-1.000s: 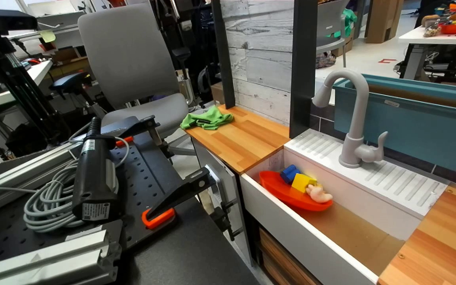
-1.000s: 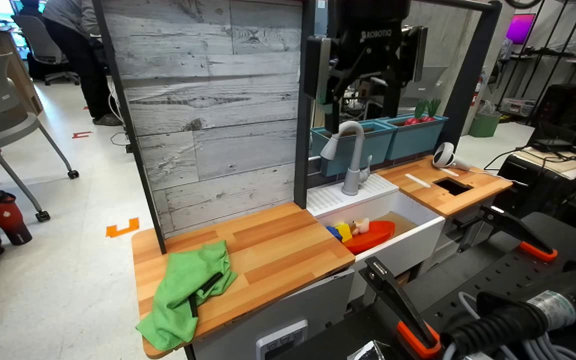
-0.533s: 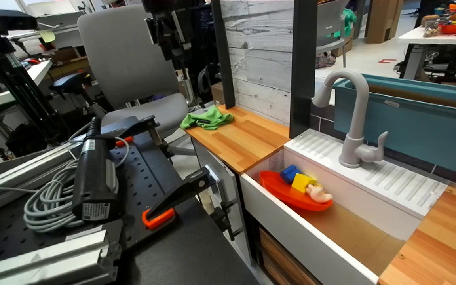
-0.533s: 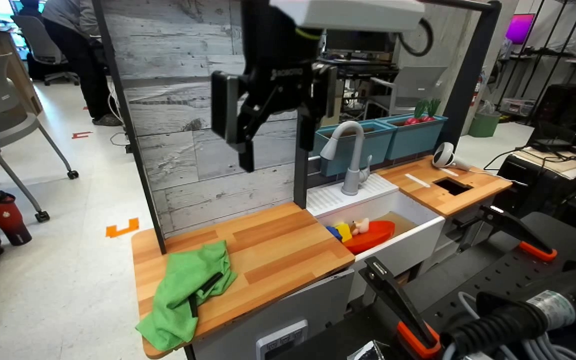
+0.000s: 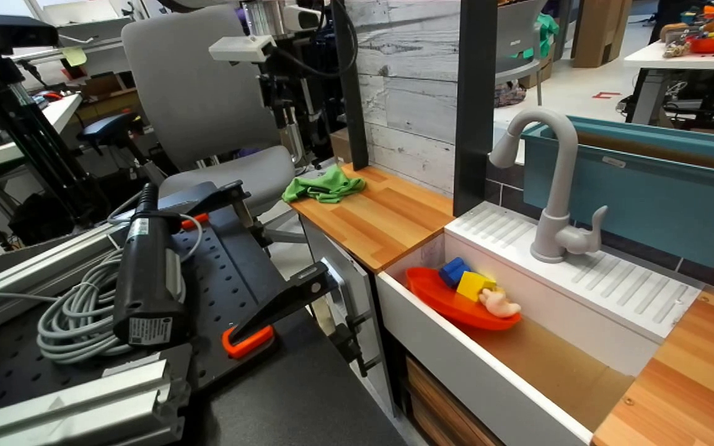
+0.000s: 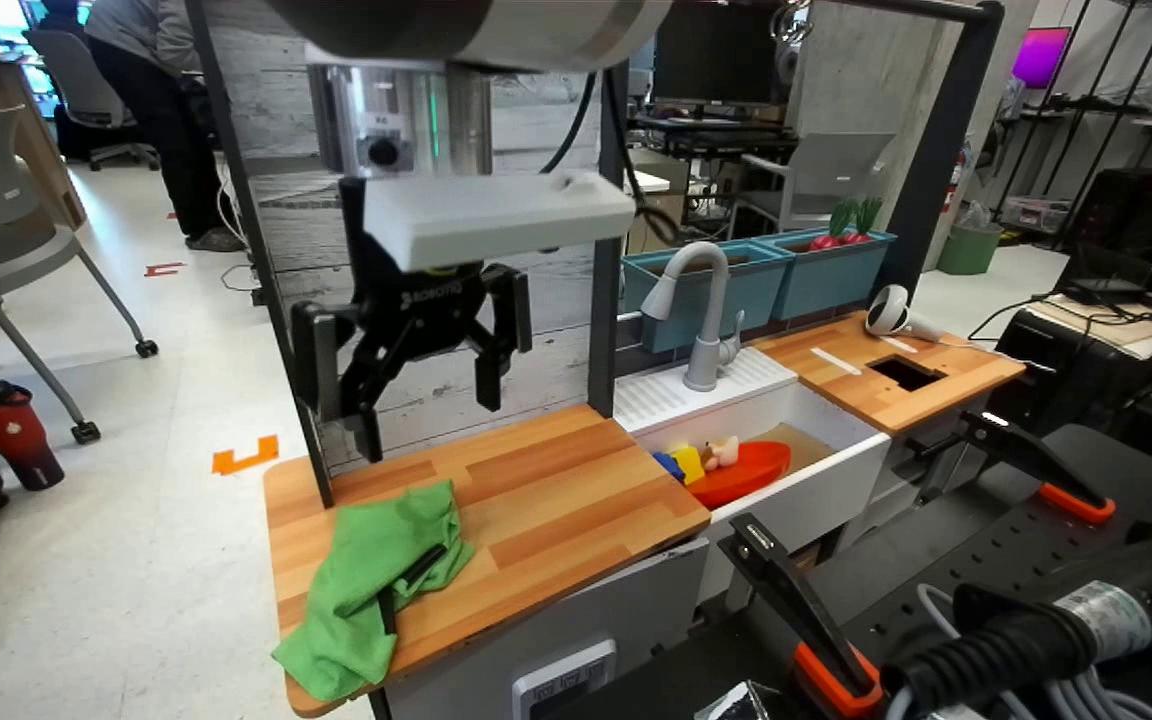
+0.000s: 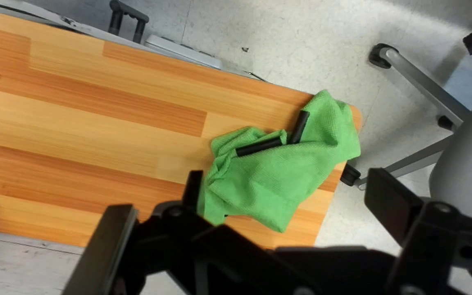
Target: Push the towel to the right
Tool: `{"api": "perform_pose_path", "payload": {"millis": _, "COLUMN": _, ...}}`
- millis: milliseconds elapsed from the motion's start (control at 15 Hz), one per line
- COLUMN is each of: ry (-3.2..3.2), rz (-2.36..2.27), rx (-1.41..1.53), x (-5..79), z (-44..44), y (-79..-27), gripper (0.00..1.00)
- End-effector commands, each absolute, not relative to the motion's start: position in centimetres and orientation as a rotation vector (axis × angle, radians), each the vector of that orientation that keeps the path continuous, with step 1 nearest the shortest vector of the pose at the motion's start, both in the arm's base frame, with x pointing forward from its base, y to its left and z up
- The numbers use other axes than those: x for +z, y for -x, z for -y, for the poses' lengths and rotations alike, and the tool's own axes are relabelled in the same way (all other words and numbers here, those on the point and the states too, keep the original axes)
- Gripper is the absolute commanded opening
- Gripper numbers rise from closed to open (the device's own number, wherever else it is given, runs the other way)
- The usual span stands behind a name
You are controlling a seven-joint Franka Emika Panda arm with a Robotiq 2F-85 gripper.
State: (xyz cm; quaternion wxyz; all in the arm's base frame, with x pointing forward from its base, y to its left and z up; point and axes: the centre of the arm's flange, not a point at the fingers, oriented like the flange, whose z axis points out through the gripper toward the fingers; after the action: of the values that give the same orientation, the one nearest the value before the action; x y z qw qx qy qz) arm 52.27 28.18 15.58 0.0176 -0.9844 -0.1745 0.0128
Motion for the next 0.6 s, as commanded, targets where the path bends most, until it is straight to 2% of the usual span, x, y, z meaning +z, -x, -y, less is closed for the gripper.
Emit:
{"api": "perform_pose_path", "payload": {"millis": 0, "ry": 3.031, "rz": 0.586, "rx": 0.067, "x": 11.2, "z": -32.2, "y": -56.5, "gripper": 1.00}}
{"api": "perform_pose_path", "payload": {"millis": 533, "ry": 3.047, "rz": 0.587, "rx": 0.171, "x": 3.9, "z": -34.6, "y": -58.3, "gripper": 1.00}}
